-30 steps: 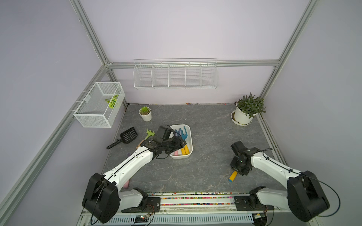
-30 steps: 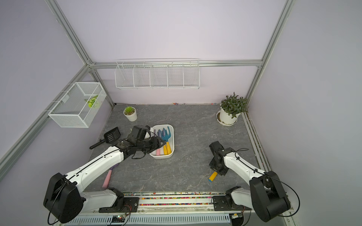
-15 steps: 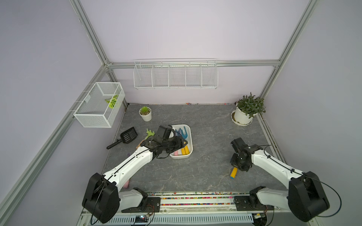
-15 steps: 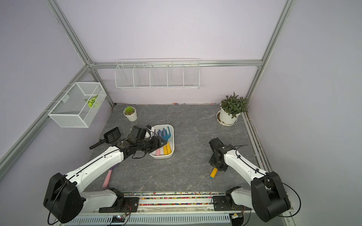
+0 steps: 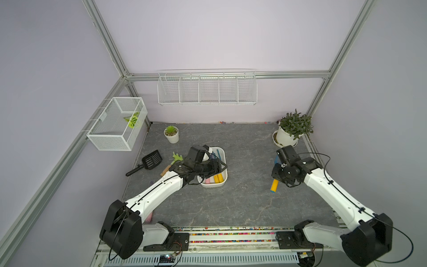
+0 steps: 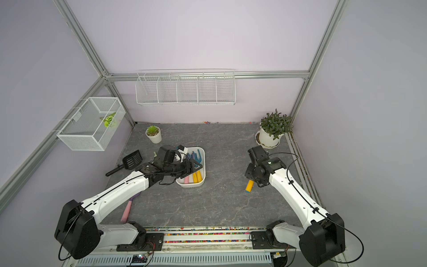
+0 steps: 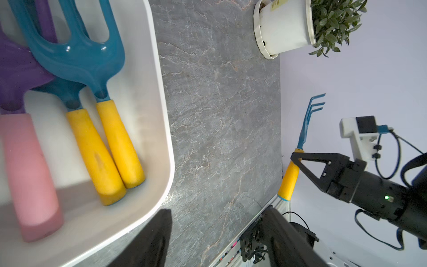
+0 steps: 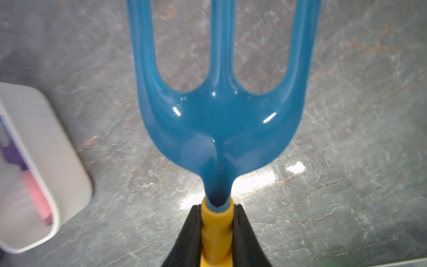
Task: Put the rake into the storage box
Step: Pick up the rake at the center of the board, then place the rake in the storage box.
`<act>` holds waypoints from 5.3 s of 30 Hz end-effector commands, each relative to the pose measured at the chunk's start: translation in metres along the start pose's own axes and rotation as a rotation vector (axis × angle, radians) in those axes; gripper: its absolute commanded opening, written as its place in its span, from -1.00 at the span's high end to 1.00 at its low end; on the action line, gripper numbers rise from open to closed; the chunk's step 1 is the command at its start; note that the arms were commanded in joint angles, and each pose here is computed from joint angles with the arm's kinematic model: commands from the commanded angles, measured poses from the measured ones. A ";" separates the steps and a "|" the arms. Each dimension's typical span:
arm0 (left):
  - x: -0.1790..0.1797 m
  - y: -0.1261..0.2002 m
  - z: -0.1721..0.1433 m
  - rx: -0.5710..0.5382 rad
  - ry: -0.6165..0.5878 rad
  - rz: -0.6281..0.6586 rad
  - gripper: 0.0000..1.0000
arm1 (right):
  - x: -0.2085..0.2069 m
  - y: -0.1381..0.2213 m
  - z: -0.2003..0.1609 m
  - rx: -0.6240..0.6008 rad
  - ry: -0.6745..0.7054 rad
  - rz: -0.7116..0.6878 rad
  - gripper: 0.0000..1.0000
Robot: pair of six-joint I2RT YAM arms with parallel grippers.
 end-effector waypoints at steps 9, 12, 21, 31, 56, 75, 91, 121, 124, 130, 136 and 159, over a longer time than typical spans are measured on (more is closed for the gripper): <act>-0.035 -0.002 0.009 -0.003 -0.086 -0.149 -0.40 | 0.064 0.026 0.012 0.080 0.085 0.194 1.00; -0.046 -0.003 0.010 0.006 -0.107 -0.178 -0.41 | 0.088 0.028 0.014 0.109 0.085 0.250 1.00; -0.056 -0.003 0.014 -0.009 -0.115 -0.205 -0.42 | 0.146 0.033 0.011 0.171 0.093 0.353 1.00; -0.058 -0.003 0.012 -0.006 -0.106 -0.229 -0.37 | 0.189 0.032 -0.003 0.181 0.163 0.357 1.00; -0.054 -0.004 0.008 -0.004 -0.074 -0.244 0.31 | 0.220 0.032 -0.018 0.211 0.140 0.419 1.00; -0.030 -0.002 0.007 -0.015 -0.015 -0.168 1.00 | 0.214 0.051 -0.011 0.167 0.207 0.466 -0.06; 0.022 0.029 -0.001 -0.067 0.068 -0.019 1.00 | 0.174 0.074 0.017 0.084 0.194 0.481 -0.22; 0.079 -0.008 -0.010 -0.014 0.212 0.011 1.00 | 0.111 0.049 -0.002 0.142 0.107 0.400 -0.18; 0.081 -0.010 -0.009 -0.015 0.217 0.024 0.97 | 0.110 0.048 -0.003 0.148 0.106 0.399 -0.18; 0.090 -0.006 -0.007 -0.032 0.240 0.139 -0.32 | 0.108 0.045 -0.007 0.163 0.102 0.404 -0.18; 0.079 0.010 0.002 -0.078 0.207 0.170 -0.62 | 0.104 0.044 -0.010 0.166 0.096 0.410 -0.17; 0.071 0.103 -0.005 -0.230 0.156 0.481 -0.63 | 0.150 0.065 -0.011 0.045 0.292 0.497 -0.13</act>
Point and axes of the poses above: each gripper's point midway between its finger pads, its own y axis back along the fingers, its own x axis along the line the jaws close on, z = x × y, the point moved 7 cm from there along y, back along the fingers, and after that the axes turned 8 degrees about -y, right-handed, at the moved point
